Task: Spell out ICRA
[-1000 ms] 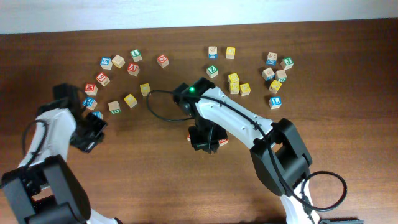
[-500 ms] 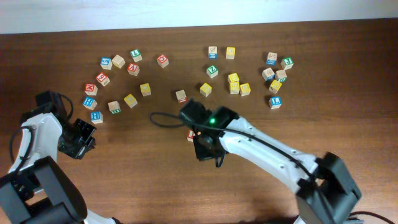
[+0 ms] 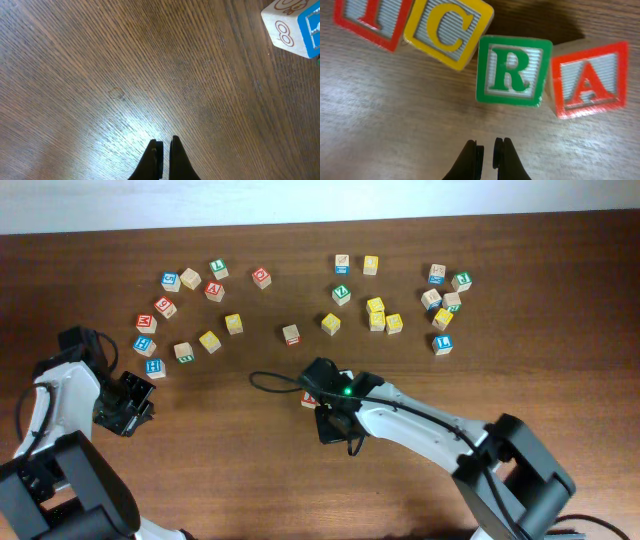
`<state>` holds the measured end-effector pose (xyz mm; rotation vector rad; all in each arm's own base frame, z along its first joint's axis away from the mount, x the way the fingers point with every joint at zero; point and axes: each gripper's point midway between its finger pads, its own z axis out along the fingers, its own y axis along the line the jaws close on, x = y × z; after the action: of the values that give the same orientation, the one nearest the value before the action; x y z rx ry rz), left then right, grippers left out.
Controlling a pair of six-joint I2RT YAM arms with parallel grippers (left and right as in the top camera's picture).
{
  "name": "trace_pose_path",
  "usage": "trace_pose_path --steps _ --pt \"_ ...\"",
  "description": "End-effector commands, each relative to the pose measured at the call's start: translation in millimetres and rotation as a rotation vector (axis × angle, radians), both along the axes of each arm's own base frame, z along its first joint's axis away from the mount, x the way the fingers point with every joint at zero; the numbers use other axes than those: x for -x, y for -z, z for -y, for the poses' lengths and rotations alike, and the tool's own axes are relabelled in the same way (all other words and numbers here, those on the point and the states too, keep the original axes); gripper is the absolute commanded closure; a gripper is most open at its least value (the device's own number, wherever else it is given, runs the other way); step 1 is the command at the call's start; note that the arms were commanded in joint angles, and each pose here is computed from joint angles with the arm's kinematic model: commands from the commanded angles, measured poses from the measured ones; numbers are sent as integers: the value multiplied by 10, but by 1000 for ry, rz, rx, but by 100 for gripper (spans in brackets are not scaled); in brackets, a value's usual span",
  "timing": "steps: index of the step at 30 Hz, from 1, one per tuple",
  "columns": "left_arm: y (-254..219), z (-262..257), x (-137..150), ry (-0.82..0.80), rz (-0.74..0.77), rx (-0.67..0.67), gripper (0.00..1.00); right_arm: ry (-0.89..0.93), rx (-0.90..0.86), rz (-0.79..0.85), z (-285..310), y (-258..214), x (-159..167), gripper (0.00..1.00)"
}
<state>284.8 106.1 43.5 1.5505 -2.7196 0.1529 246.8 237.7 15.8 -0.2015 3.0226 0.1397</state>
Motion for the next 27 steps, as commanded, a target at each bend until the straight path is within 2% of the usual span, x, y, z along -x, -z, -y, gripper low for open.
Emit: trace_pose_path --steps 1,9,17,25,27 --pt "-55 -9 -24 10 19 -5 100 16 46 -32 58 229 16 96" --pt "-55 -9 -24 10 19 -5 100 96 31 -24 233 235 -197 96" --pt "-55 -9 -24 10 19 -5 100 46 -63 -43 50 214 -194 96" --pt "-55 -5 -18 11 16 -3 100 44 -85 -13 -7 187 -270 96" --pt "-60 77 -45 42 35 36 100 25 -93 8 -46 84 -351 96"
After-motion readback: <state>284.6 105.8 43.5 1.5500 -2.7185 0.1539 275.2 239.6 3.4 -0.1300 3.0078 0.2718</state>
